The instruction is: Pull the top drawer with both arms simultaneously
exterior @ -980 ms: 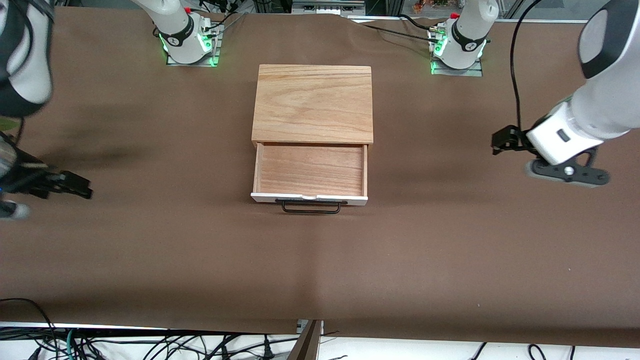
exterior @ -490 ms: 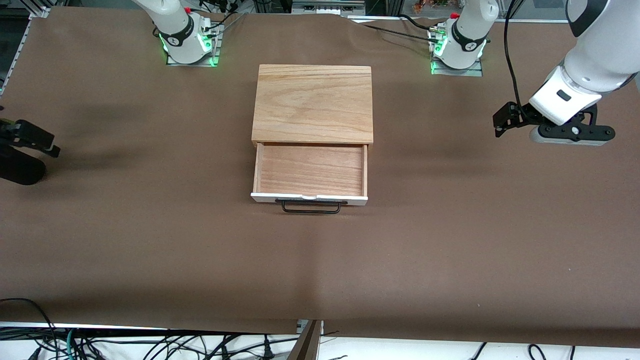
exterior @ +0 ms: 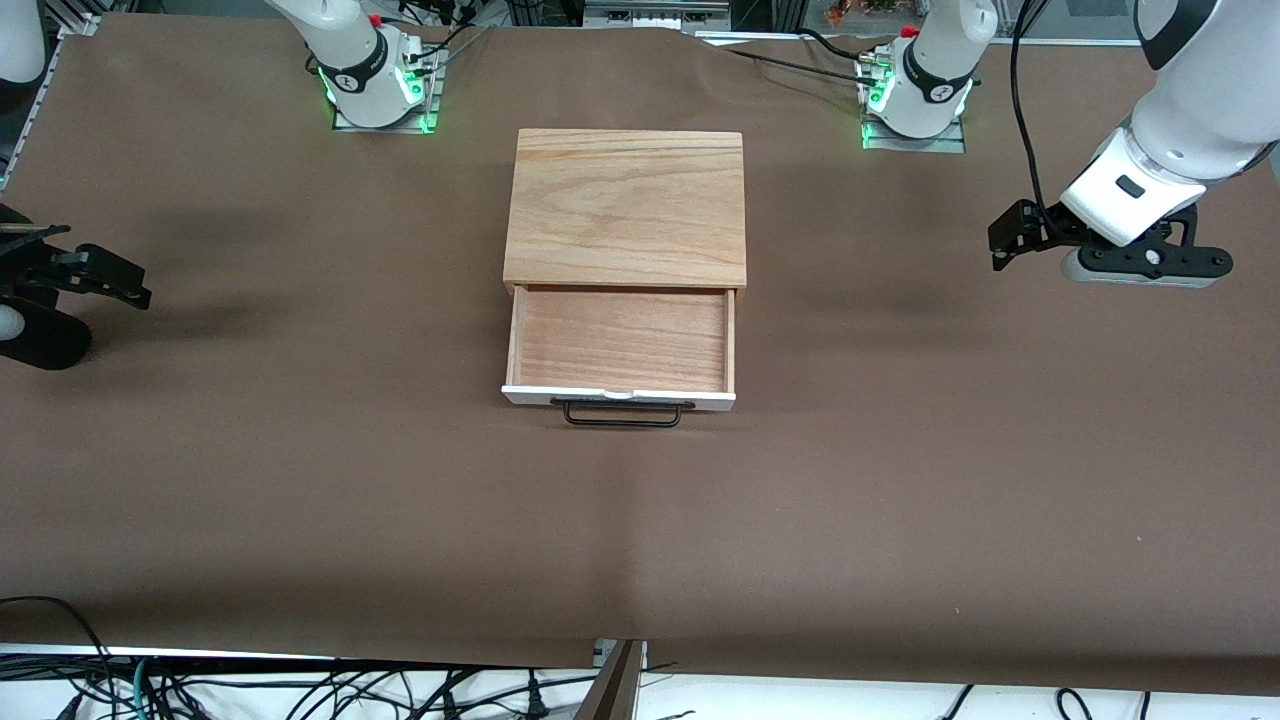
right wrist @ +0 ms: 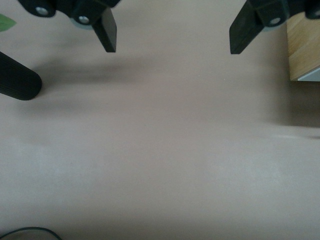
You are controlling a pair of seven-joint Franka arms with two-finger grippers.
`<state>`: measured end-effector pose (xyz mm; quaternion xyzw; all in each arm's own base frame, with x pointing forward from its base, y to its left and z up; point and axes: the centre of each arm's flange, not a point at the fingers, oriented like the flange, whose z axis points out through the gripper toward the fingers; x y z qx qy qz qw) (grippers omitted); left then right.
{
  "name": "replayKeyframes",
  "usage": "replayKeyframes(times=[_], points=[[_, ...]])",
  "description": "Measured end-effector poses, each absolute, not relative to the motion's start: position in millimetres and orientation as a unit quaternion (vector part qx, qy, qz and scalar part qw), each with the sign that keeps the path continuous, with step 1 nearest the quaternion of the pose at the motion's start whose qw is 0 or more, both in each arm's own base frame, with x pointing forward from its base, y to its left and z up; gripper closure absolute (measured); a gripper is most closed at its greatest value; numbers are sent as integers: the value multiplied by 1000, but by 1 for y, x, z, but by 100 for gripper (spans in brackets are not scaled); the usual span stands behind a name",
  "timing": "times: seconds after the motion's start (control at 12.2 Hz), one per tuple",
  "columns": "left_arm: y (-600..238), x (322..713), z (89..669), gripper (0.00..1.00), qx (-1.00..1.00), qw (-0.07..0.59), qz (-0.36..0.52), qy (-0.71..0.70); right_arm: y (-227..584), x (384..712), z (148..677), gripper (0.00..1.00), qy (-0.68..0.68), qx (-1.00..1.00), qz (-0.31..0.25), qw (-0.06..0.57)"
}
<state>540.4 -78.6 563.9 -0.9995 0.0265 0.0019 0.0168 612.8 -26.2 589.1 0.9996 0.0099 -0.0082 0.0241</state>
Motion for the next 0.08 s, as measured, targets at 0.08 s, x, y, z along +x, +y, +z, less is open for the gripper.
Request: replayKeyframes(times=[0.08], points=[[-79, 541, 566, 0, -999, 17, 3, 27, -27, 613, 585, 0, 10, 1000, -13, 25]])
